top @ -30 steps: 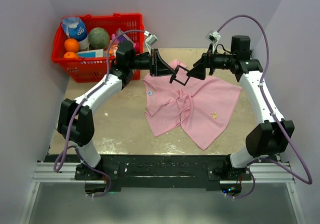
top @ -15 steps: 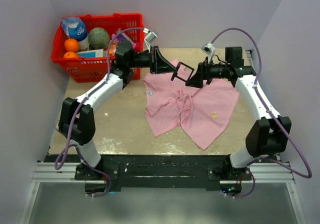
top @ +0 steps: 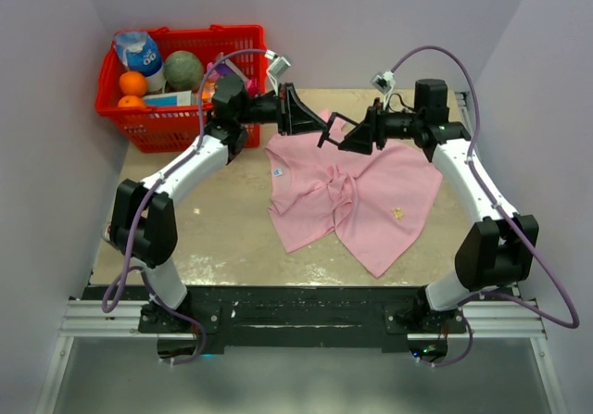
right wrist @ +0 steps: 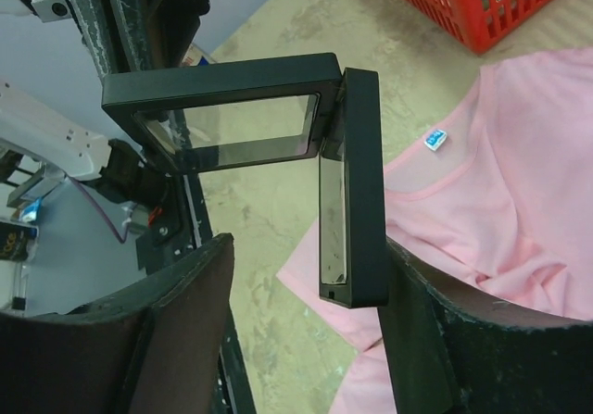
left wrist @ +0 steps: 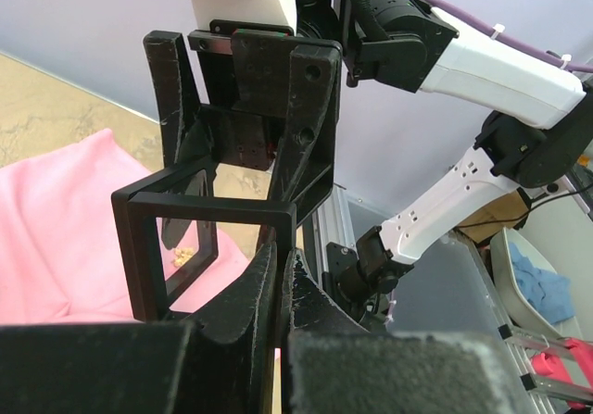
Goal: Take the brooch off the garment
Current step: Adjust the brooch box.
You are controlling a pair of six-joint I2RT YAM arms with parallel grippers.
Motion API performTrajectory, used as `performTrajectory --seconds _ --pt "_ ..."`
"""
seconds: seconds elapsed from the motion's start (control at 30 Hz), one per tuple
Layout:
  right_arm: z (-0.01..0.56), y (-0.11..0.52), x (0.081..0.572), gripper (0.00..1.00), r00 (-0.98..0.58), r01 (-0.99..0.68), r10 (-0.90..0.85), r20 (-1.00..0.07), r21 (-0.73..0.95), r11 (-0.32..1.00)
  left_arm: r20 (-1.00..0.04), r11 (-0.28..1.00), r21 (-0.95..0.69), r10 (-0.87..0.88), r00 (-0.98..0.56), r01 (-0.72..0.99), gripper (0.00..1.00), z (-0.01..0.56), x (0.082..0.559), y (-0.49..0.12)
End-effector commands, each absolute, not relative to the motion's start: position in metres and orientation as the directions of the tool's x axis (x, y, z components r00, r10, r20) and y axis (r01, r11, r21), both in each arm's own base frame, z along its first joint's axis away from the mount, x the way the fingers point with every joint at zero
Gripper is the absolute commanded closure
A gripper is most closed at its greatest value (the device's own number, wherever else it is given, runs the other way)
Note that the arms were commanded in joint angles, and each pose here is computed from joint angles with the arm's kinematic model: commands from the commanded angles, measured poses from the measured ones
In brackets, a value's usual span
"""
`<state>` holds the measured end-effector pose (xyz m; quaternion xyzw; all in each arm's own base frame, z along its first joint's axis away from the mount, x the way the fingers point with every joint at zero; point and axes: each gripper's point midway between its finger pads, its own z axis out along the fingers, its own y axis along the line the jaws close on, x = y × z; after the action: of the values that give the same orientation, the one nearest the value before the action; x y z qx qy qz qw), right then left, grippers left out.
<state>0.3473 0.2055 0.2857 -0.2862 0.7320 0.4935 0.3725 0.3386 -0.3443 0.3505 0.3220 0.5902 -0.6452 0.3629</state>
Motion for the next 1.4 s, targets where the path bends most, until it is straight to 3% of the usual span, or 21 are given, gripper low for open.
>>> performTrajectory --seconds 0.0,0.03,0.07,0.17,0.27,0.4,0.57,0.67,0.77,0.93,1.1,1.37 --pt "0.304 0.206 0.345 0.32 -0.512 -0.816 -0.045 -0.858 0.469 0.338 -0.873 -0.049 -0.472 -0.108 -0.475 0.88 1.0 0.367 0.342 -0.347" --pt "0.301 0.202 0.346 0.13 -0.514 -0.806 -0.053 -0.856 0.461 0.371 -0.872 -0.039 -0.477 -0.104 -0.478 0.878 1.0 0.363 0.345 -0.349" --pt "0.298 0.193 0.351 0.01 -0.517 -0.791 -0.056 -0.854 0.451 0.414 -0.876 -0.033 -0.471 -0.102 -0.472 0.881 1.0 0.362 0.348 -0.35" --pt "0.299 0.155 0.363 0.01 -0.508 -0.746 -0.029 -0.861 0.423 0.515 -0.87 -0.015 -0.485 -0.093 -0.485 0.874 1.0 0.35 0.358 -0.358" --pt "0.32 0.118 0.373 0.01 -0.484 -0.72 0.044 -0.874 0.426 0.547 -0.862 -0.003 -0.503 -0.065 -0.502 0.864 1.0 0.334 0.366 -0.373" --pt "0.341 0.095 0.373 0.01 -0.423 -0.736 0.017 -0.906 0.355 0.576 -0.836 -0.015 -0.548 -0.021 -0.548 0.836 1.0 0.306 0.37 -0.4" --pt "0.31 0.071 0.364 0.02 -0.433 -0.691 -0.024 -0.901 0.314 0.651 -0.804 -0.046 -0.594 0.064 -0.591 0.803 1.0 0.274 0.358 -0.432" --pt "0.282 0.065 0.361 0.12 -0.472 -0.676 -0.026 -0.881 0.343 0.652 -0.751 -0.055 -0.656 0.139 -0.645 0.752 1.0 0.234 0.349 -0.455" --pt "0.251 0.048 0.354 0.2 -0.463 -0.703 -0.205 -0.862 0.217 0.677 -0.706 -0.062 -0.7 0.209 -0.677 0.711 1.0 0.206 0.338 -0.469" --pt "0.21 0.036 0.325 0.22 -0.373 -0.818 -0.462 -0.805 0.051 0.573 -0.628 -0.061 -0.763 0.304 -0.716 0.643 1.0 0.175 0.319 -0.486" --pt "0.177 0.036 0.302 0.2 -0.326 -0.882 -0.55 -0.769 0.037 0.471 -0.624 -0.014 -0.756 0.318 -0.714 0.655 1.0 0.161 0.32 -0.497" --pt "0.136 0.033 0.289 0.16 -0.144 -0.962 -0.663 -0.734 -0.055 0.269 -0.537 0.07 -0.792 0.392 -0.747 0.607 1.0 0.115 0.302 -0.492"
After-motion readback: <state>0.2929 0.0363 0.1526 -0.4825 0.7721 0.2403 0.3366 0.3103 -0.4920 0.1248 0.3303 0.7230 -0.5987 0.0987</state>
